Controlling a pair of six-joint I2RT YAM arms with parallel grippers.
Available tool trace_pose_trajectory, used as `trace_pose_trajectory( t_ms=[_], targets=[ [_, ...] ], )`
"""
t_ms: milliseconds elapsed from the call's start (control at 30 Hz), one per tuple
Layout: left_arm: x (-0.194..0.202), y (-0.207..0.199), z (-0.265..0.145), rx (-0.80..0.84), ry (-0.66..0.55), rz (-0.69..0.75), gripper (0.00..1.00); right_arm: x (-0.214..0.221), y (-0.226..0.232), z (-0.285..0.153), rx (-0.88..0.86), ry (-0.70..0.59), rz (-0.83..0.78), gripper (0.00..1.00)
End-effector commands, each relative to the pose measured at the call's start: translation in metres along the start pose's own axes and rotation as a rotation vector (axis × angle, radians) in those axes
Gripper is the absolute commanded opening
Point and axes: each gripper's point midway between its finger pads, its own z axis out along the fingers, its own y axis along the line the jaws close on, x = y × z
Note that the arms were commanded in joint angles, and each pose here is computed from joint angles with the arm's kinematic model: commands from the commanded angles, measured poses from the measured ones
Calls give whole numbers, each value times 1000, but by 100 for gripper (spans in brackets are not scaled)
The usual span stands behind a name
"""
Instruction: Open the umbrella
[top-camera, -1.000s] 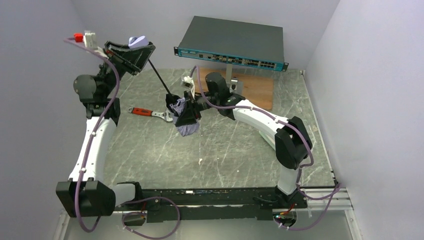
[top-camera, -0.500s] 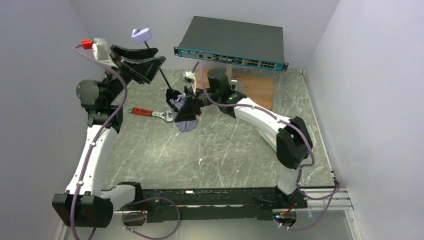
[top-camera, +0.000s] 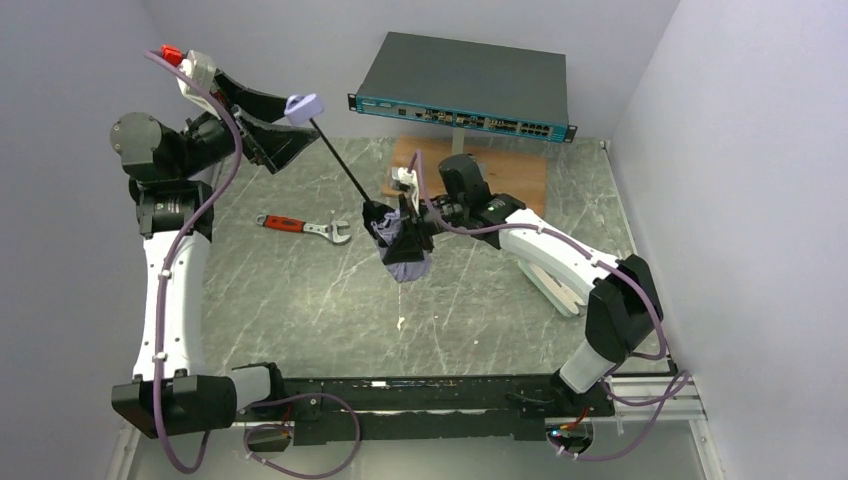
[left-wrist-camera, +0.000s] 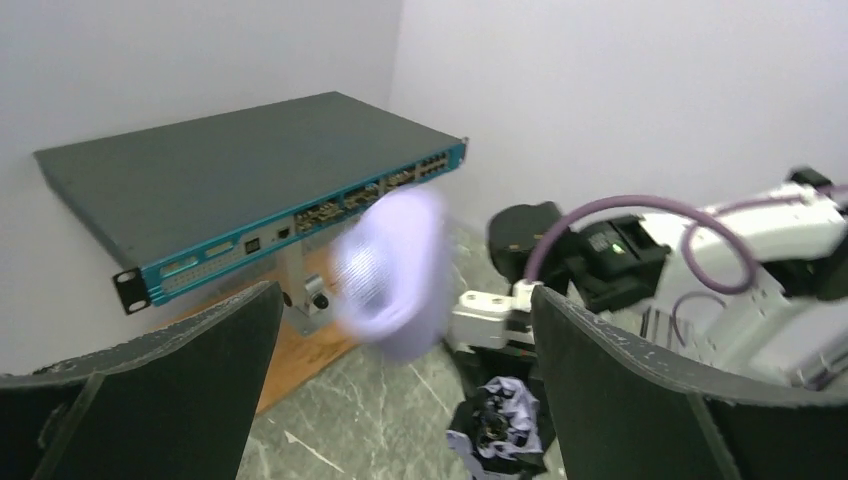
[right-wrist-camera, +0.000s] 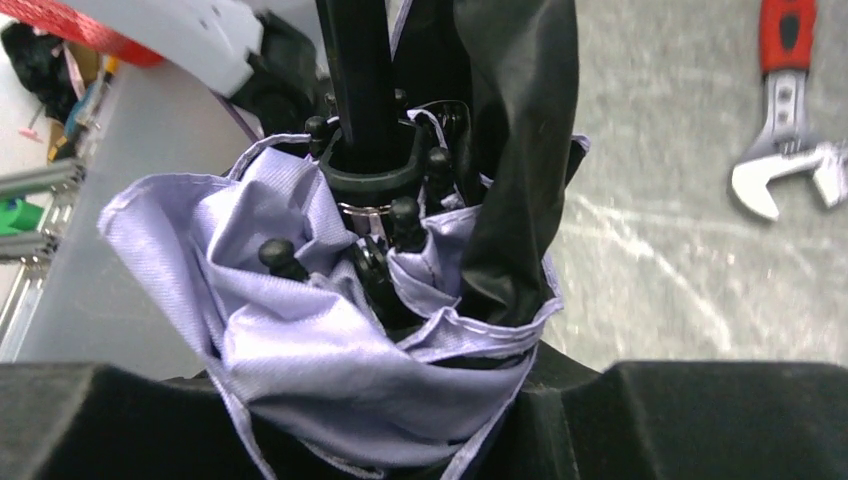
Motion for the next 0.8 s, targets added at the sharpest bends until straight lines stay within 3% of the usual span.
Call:
trace_pose_trajectory(
  t_ms=[0, 267, 467, 600, 767],
  targets=[
    [5, -44, -15, 144, 125, 104, 100, 33, -9, -15, 29, 96, -50, 0],
    [44, -29, -25, 92, 231, 6, 99, 67, 10, -39, 13, 212, -214, 0],
    [78, -32, -37, 143, 336, -20, 78, 93, 17, -61, -3, 364, -316, 0],
    [113, -47, -60, 173, 454, -36, 81, 111, 22, -77, -8, 471, -332, 0],
    [141, -54, -74, 181, 492, -80, 86, 143, 22, -90, -19, 581, -277, 0]
  ],
)
